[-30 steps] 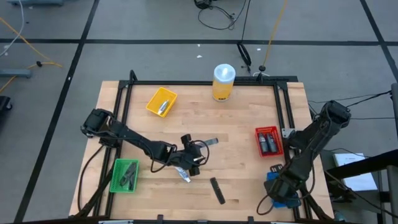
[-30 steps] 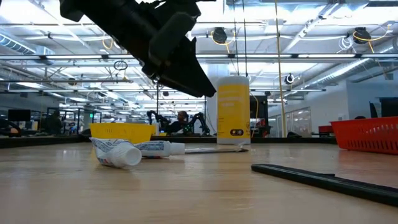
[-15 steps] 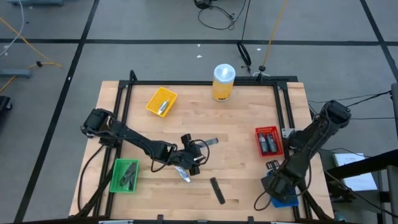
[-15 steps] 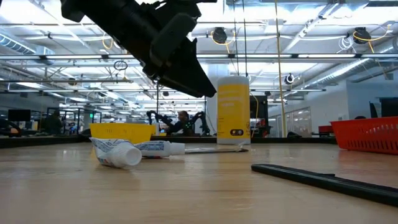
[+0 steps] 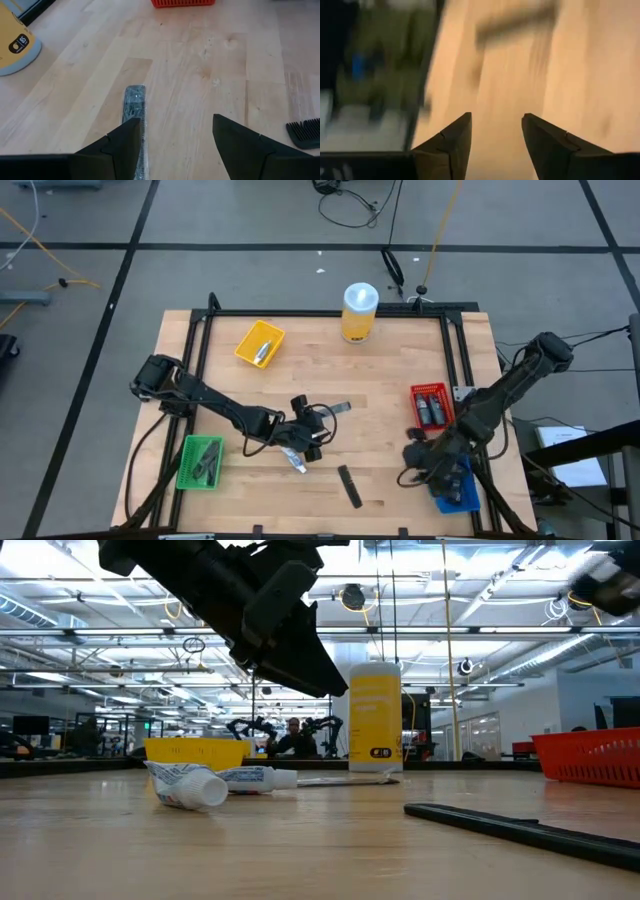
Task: Pick & Place Travel size toiletries
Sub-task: Put the black comb into the green bin
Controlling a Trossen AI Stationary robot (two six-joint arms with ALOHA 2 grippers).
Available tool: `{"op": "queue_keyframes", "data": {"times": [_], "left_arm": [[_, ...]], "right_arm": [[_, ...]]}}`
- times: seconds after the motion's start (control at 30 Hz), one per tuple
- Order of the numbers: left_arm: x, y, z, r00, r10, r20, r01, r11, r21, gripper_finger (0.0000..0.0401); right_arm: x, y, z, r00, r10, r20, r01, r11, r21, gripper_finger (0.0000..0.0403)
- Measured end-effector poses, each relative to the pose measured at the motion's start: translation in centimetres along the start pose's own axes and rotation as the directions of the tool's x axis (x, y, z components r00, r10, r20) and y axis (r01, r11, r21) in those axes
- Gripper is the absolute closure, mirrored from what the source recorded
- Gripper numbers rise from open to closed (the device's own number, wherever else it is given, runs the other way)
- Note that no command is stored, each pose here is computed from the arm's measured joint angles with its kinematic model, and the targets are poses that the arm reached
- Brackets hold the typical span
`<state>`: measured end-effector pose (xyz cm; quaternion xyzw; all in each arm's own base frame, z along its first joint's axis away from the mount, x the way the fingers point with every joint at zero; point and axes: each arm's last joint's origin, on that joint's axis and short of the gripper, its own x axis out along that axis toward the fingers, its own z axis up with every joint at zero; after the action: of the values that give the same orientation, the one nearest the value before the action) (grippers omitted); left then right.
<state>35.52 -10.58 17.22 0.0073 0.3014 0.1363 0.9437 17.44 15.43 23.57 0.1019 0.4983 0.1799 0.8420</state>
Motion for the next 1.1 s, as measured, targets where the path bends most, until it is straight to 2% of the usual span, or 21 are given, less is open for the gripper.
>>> {"op": "queue_keyframes", "data": {"times": [0.07,0.17,0.23,0.37,0.47,0.53,0.6,0.67,0.73,0.83,0.93,1.0,1.1], "left_arm": [[0.0,0.0,0.0,1.000,0.000,0.000,0.000,1.000,-0.005,0.0160],[0.0,0.0,0.0,1.000,0.000,0.000,0.000,1.000,-0.016,0.0160],[0.0,0.0,0.0,1.000,0.000,-0.001,0.000,1.000,-0.026,0.0160],[0.0,0.0,0.0,1.000,0.000,-0.001,0.000,1.000,-0.028,0.0160],[0.0,-0.1,-0.1,0.999,-0.035,-0.013,0.034,0.999,-0.008,0.0160],[0.0,-0.4,-0.1,0.994,-0.110,-0.023,0.110,0.993,0.038,0.0160],[0.5,-1.1,-0.1,0.981,-0.192,0.005,0.191,0.979,0.075,0.0160],[1.2,-1.8,-0.5,0.967,-0.252,0.022,0.248,0.962,0.114,0.0160],[2.3,-2.5,-1.0,0.947,-0.319,0.049,0.311,0.942,0.125,0.0160],[3.9,-2.9,-2.1,0.897,-0.440,0.040,0.431,0.892,0.134,0.0160],[4.9,-3.3,-2.9,0.834,-0.552,0.026,0.545,0.830,0.120,0.0160],[5.2,-3.5,-3.0,0.836,-0.547,0.040,0.542,0.835,0.101,0.0160],[5.4,-3.0,-2.7,0.896,-0.440,0.051,0.436,0.897,0.071,0.0160]], "right_arm": [[0.0,0.2,1.4,0.980,-0.030,0.199,0.033,0.999,-0.013,0.0240],[0.8,-0.4,2.8,0.885,-0.054,0.463,0.103,0.991,-0.081,0.0243],[1.9,-1.4,2.9,0.825,-0.041,0.563,0.133,0.983,-0.124,0.0242],[4.7,-4.1,1.9,0.757,-0.048,0.652,0.206,0.964,-0.167,0.0233],[6.6,-6.1,1.2,0.765,-0.107,0.635,0.250,0.958,-0.140,0.0220],[7.7,-6.9,0.9,0.783,-0.146,0.604,0.272,0.955,-0.122,0.0210],[8.5,-7.2,0.9,0.808,-0.136,0.574,0.257,0.957,-0.134,0.0201],[9.5,-7.0,0.7,0.860,-0.028,0.510,0.159,0.964,-0.215,0.0196],[10.4,-6.6,0.4,0.898,0.122,0.424,0.004,0.959,-0.284,0.0196],[12.0,-5.7,0.4,0.892,0.281,0.353,-0.184,0.941,-0.283,0.0206],[13.9,-5.1,0.7,0.885,0.322,0.335,-0.235,0.932,-0.275,0.0220],[15.1,-4.8,1.3,0.893,0.301,0.336,-0.217,0.940,-0.264,0.0230],[16.7,-4.6,2.5,0.907,0.256,0.335,-0.172,0.950,-0.259,0.0244]]}}
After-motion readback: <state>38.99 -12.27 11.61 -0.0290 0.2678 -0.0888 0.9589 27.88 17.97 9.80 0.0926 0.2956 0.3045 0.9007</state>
